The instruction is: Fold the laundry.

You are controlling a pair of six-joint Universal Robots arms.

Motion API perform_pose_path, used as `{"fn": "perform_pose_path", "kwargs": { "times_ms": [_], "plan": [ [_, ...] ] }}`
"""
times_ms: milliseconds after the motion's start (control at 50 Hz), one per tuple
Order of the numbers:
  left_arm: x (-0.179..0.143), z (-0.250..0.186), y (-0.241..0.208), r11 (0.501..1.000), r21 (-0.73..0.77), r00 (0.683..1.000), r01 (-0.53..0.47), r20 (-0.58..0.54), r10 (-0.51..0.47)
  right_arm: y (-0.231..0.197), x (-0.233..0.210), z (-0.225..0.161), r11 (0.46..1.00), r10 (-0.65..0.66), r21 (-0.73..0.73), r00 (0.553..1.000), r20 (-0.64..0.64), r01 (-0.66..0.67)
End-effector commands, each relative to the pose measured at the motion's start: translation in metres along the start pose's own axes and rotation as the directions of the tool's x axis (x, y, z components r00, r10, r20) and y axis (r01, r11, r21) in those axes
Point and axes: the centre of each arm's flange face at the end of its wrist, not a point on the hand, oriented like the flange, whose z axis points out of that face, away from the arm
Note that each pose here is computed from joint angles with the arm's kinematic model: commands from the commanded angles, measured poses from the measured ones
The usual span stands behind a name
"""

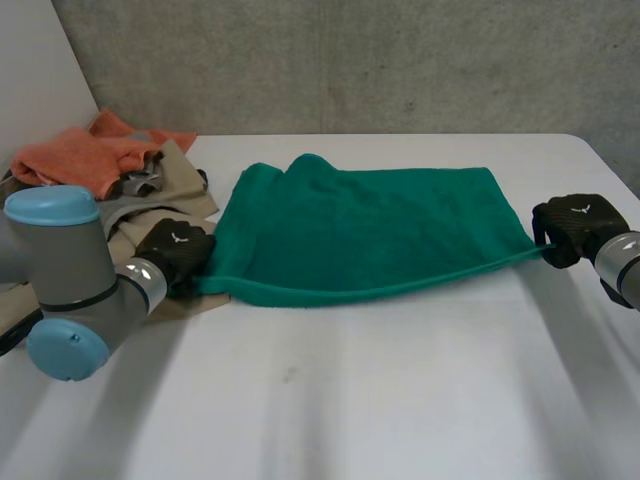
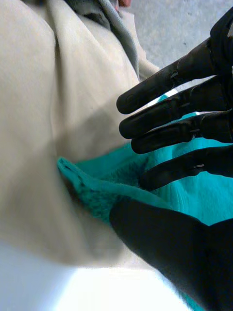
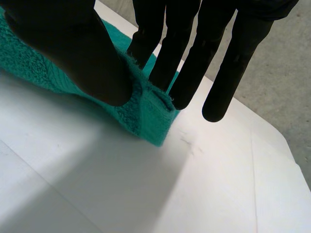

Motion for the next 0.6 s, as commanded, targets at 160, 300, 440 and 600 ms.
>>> {"fn": "perform_pose_path", "kwargs": {
  "times_ms": [160, 300, 440, 600],
  "plan": [
    [-0.007, -0.011, -0.002, 0.995, -0.055, 0.996, -0.078, 0.037, 0.080, -0.005, 0.011, -0.015, 0.997, -0.055, -0.051, 0.998, 0.019, 0.056],
    [-0.011, -0.083, -0.021, 0.959, -0.155, 0.971, -0.239, -0.039, 0.236, -0.018, 0.033, -0.063, 0.947, -0.245, -0.190, 0.965, 0.088, 0.258],
    [0.000, -0.166, -0.036, 0.887, -0.155, 0.896, -0.436, -0.170, 0.411, -0.011, 0.029, -0.118, 0.820, -0.391, -0.291, 0.853, 0.345, 0.493],
    [0.010, -0.144, -0.049, 0.916, -0.028, 0.908, -0.399, -0.153, 0.391, -0.013, 0.018, -0.098, 0.862, -0.390, -0.220, 0.876, 0.284, 0.456]
  ]
}}
